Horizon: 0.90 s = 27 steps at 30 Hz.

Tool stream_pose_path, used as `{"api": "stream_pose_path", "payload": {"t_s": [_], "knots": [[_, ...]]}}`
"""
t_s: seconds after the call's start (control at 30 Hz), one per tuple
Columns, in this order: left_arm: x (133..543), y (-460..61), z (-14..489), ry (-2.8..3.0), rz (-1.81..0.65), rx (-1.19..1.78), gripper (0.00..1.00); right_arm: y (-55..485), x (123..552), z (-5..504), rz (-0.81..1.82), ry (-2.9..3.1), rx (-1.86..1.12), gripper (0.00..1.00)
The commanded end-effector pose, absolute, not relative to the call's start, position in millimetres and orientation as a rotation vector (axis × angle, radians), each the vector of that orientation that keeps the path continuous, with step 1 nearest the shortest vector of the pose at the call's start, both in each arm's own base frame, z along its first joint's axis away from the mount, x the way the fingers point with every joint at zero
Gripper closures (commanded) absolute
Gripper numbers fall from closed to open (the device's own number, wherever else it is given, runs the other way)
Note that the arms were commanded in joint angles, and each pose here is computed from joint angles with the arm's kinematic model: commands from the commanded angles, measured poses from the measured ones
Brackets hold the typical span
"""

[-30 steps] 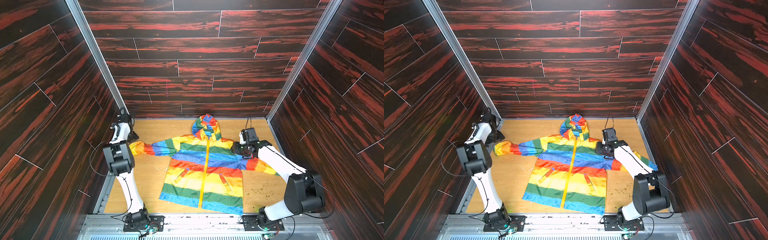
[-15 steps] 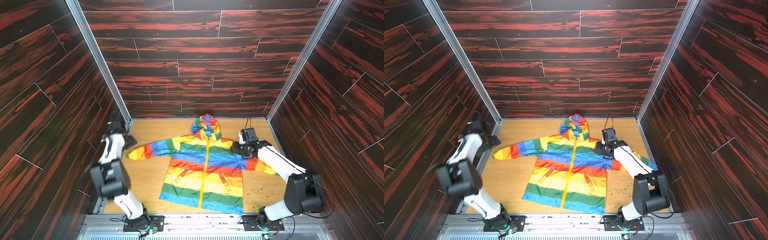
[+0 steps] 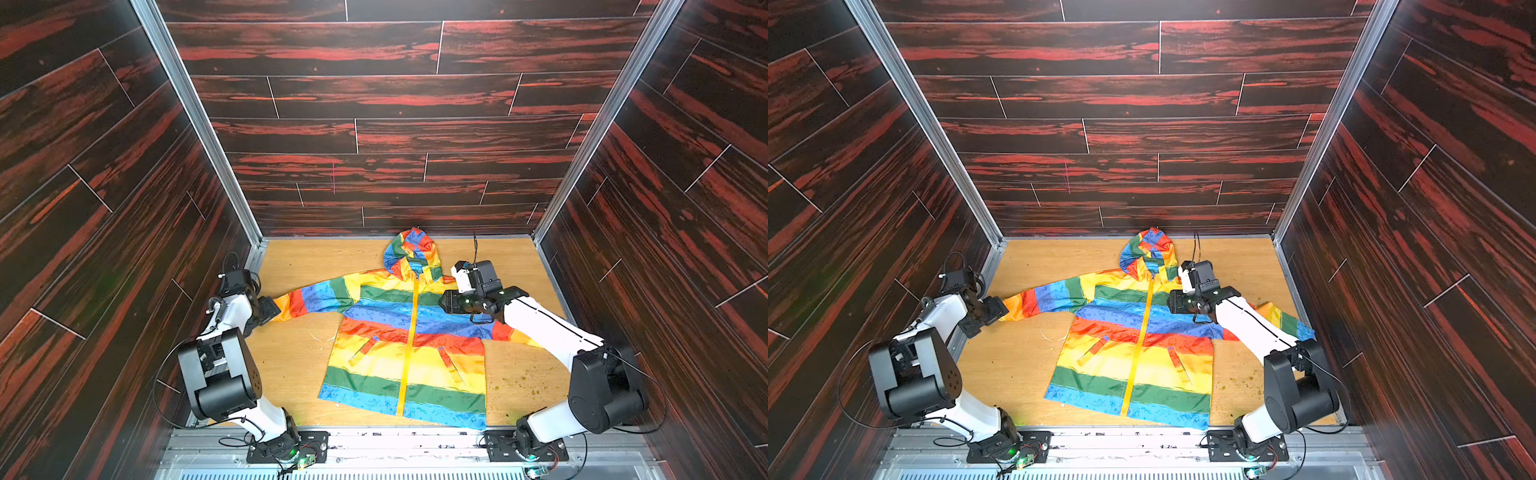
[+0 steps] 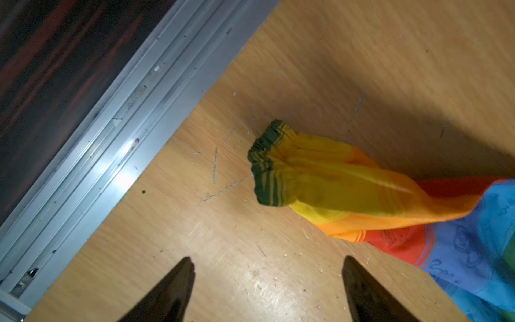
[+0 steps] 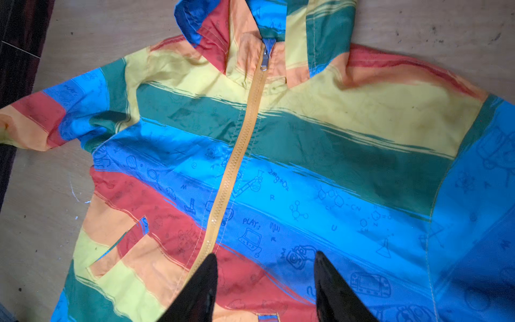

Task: Unzip the jacket
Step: Flatten out the jacket at the center of the board.

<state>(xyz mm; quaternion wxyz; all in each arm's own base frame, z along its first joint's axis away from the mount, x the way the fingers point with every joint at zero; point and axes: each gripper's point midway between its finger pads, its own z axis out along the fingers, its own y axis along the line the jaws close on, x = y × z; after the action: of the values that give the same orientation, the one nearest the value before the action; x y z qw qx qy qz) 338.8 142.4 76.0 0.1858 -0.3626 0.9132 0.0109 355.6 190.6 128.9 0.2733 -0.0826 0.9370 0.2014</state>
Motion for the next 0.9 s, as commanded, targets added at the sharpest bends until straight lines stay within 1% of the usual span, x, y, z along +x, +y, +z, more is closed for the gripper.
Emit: {"api": "stream_pose_path", "payload": {"t_s": [0.0,0.1,0.13,0.2,0.3,0.33,0.4,0.43,0.53,0.6,0.73,0.77,0.8,0.87], "knots": [[344,149,67,2.624,0.052,-1.025,0.19,197,358,133,0.573,2.5,-0.254,0.43],[357,151,64,2.604,0.025,-1.023,0.19,197,357,136,0.575,2.488,-0.257,0.43],[370,156,71,2.557,0.019,-1.003,0.19,197,356,136,0.582,2.487,-0.259,0.43],[380,157,63,2.571,0.003,-0.995,0.2,198,356,136,0.589,2.488,-0.256,0.43],[392,161,59,2.587,-0.009,-0.978,0.25,198,355,136,0.594,2.491,-0.254,0.43],[394,163,58,2.593,-0.001,-0.976,0.28,198,355,137,0.594,2.49,-0.253,0.43],[399,168,57,2.596,0.023,-0.971,0.39,198,355,137,0.592,2.489,-0.248,0.44],[401,170,56,2.598,0.033,-0.968,0.4,197,356,137,0.589,2.491,-0.246,0.44],[405,172,54,2.626,0.038,-0.961,0.5,198,356,136,0.591,2.496,-0.241,0.45],[408,175,52,2.643,0.051,-0.961,0.62,198,356,135,0.589,2.498,-0.239,0.45],[414,181,60,2.676,0.086,-0.955,0.93,197,357,135,0.582,2.503,-0.235,0.45],[414,183,65,2.677,0.096,-0.955,0.98,196,357,135,0.578,2.503,-0.232,0.45],[414,184,71,2.675,0.11,-0.953,1.0,196,358,134,0.572,2.505,-0.23,0.45],[408,183,82,2.707,0.121,-0.96,1.0,195,360,133,0.561,2.51,-0.219,0.46]]}}
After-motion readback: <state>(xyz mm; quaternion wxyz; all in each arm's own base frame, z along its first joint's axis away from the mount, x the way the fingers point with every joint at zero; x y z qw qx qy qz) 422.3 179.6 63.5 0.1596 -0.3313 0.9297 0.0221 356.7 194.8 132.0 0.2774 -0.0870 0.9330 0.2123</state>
